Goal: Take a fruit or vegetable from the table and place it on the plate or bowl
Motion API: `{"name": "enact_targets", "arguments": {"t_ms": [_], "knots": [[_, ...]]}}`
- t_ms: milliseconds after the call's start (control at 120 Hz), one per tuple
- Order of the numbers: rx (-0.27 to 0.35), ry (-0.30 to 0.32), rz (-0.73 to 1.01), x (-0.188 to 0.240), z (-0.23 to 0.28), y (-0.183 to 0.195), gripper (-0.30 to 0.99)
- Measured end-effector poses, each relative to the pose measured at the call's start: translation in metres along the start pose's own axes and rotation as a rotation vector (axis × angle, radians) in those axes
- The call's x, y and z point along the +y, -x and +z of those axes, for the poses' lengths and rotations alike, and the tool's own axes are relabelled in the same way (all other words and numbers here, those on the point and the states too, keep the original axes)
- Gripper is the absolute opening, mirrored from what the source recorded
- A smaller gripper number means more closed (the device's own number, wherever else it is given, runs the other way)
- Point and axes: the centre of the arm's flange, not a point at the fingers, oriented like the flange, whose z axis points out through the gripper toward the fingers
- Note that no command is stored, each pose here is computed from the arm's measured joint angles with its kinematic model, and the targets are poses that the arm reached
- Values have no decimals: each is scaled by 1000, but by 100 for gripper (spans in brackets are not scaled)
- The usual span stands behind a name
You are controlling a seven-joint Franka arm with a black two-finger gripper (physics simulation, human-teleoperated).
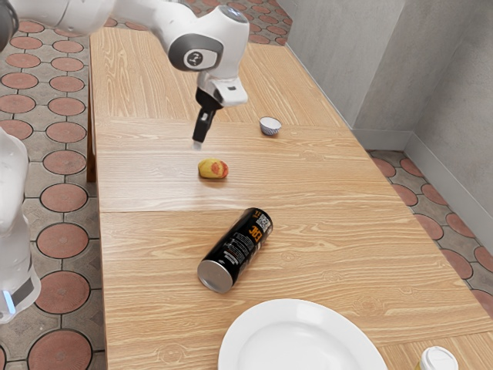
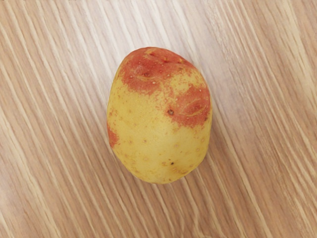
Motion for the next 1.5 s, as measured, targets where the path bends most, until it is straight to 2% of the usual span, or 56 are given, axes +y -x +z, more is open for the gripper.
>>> {"name": "enact_targets", "arguments": {"t_ms": [150,400,1067,1500], "knots": [[6,20,-58,1,2,-1,69],[-19,38,-153,2,7,-2,69],[23,13,-284,-4,18,-21,69],[3,9,-310,-6,42,-32,69]]}}
